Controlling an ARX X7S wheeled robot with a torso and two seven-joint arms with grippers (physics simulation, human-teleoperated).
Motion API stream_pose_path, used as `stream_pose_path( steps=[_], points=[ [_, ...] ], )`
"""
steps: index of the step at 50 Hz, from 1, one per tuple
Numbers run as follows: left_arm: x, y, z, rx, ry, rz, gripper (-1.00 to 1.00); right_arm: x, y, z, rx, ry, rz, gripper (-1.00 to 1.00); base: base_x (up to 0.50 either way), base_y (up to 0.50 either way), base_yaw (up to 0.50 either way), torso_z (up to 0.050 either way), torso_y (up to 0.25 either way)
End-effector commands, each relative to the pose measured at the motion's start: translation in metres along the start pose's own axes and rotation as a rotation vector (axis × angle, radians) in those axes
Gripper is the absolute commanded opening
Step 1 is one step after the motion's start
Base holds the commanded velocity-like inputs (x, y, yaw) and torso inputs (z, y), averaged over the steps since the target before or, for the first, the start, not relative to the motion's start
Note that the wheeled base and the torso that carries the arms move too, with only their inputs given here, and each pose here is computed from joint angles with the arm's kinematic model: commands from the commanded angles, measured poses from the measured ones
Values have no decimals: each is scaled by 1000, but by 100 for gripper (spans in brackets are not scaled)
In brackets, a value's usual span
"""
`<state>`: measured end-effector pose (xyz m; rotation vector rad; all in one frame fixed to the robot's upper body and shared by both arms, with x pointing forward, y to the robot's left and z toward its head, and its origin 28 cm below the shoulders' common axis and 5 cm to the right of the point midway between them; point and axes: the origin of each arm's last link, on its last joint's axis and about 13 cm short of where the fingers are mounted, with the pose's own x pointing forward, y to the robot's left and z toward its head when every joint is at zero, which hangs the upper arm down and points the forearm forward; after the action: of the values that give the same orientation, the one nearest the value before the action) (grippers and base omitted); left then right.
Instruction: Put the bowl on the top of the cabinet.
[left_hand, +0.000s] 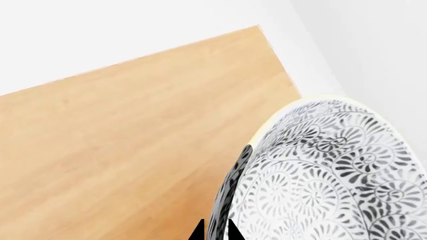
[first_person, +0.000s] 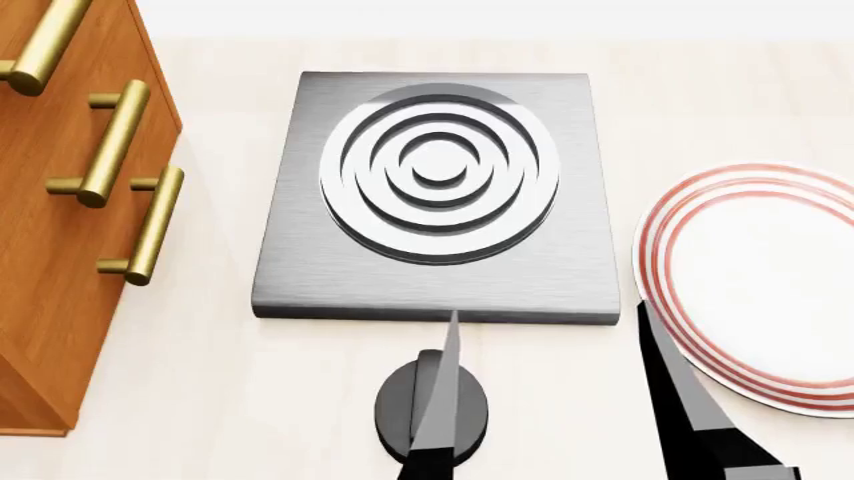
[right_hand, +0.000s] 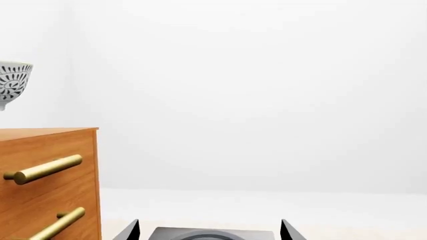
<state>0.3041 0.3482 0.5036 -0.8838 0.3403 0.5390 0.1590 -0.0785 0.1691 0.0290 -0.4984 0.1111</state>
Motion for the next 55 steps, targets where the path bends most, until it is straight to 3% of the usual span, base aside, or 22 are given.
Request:
stream_pose_path(
  steps=[1,55],
  points=[
    [3,-3,-7,-7,43,-72,-100,3,-1,-1,-17,-16,-1,100,0,0,0,0,10],
    [34,23,-19,5,46,-8,-100,3,-1,-1,-19,-15,-4,100,0,0,0,0,0]
  ],
)
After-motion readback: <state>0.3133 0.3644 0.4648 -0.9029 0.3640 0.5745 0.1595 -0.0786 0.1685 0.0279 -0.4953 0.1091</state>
